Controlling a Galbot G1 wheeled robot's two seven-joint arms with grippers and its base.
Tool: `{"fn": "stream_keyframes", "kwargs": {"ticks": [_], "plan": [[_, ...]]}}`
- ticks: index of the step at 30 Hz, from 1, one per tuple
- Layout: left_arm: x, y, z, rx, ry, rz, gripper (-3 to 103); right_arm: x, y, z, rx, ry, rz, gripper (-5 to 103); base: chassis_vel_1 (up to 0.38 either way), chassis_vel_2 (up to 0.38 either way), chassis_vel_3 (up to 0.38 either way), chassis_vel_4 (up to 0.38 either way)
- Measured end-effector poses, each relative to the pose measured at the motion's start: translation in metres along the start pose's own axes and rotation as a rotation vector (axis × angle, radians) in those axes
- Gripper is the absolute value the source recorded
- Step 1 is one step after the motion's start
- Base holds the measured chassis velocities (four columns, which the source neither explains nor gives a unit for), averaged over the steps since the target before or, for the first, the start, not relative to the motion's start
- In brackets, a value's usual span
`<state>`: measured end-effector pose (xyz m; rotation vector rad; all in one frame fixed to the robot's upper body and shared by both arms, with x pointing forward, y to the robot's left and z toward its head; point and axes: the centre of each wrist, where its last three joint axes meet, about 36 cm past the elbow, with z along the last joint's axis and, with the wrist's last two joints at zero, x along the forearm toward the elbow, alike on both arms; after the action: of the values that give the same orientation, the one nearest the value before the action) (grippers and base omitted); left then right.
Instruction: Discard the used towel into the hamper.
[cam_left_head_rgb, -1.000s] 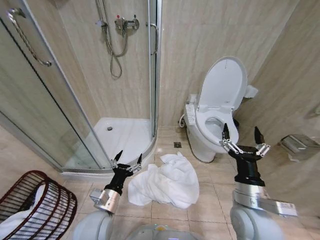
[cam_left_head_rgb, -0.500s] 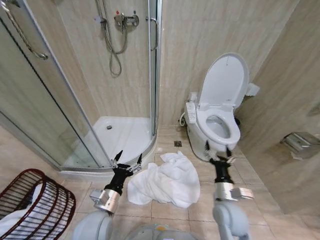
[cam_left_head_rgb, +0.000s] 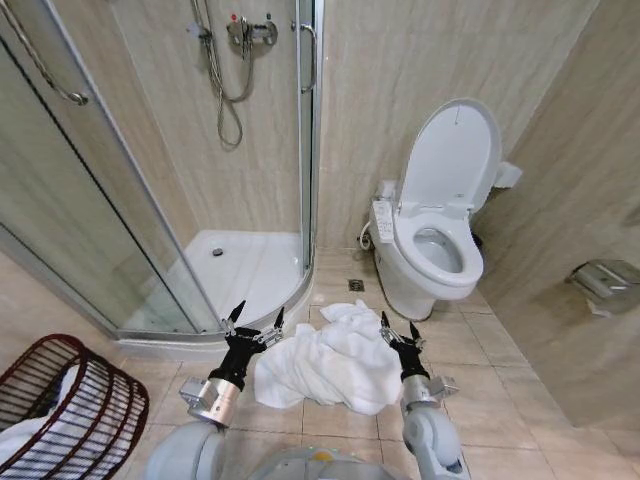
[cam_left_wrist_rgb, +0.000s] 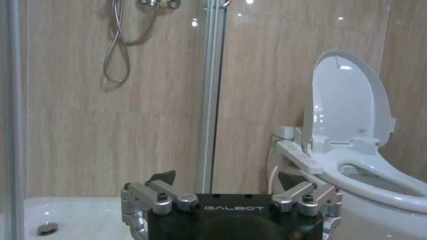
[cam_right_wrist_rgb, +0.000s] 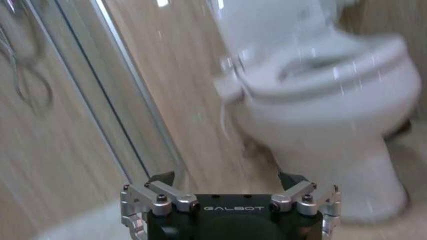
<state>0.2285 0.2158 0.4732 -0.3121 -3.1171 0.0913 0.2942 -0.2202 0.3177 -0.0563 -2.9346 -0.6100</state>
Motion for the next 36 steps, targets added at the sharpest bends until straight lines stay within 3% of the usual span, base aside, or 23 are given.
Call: {"fn": "stream_keyframes", "kwargs": {"ticks": [5, 7, 11, 22, 26, 28, 36], "plan": [[0.0, 0.0, 0.0, 0.0, 0.0, 0.0, 100, -0.006, -0.019, 0.02, -0.045, 0.136, 0.051, 100, 0.0, 0.0, 0.0, 0.0], [0.0, 0.0, 0.0, 0.0, 0.0, 0.0, 100, -0.01, -0.028, 0.031, -0.106, 0.241, 0.068, 100, 0.0, 0.0, 0.0, 0.0], [0.0, 0.0, 0.0, 0.0, 0.0, 0.0, 100, -0.016, -0.031, 0.053, -0.167, 0.367, 0.064, 100, 0.0, 0.0, 0.0, 0.0], [0.0, 0.0, 0.0, 0.0, 0.0, 0.0, 100, -0.046, -0.043, 0.103, -0.107, 0.529, 0.157, 100, 0.0, 0.0, 0.0, 0.0], [0.0, 0.0, 0.0, 0.0, 0.0, 0.0, 100, -0.051, -0.062, 0.117, -0.07, 0.542, 0.253, 100, 0.0, 0.0, 0.0, 0.0], [0.0, 0.0, 0.0, 0.0, 0.0, 0.0, 100, -0.055, -0.079, 0.126, -0.009, 0.519, 0.293, 100, 0.0, 0.0, 0.0, 0.0], [0.0, 0.0, 0.0, 0.0, 0.0, 0.0, 100, -0.083, -0.111, 0.119, -0.039, 0.525, 0.372, 100, 0.0, 0.0, 0.0, 0.0]]}}
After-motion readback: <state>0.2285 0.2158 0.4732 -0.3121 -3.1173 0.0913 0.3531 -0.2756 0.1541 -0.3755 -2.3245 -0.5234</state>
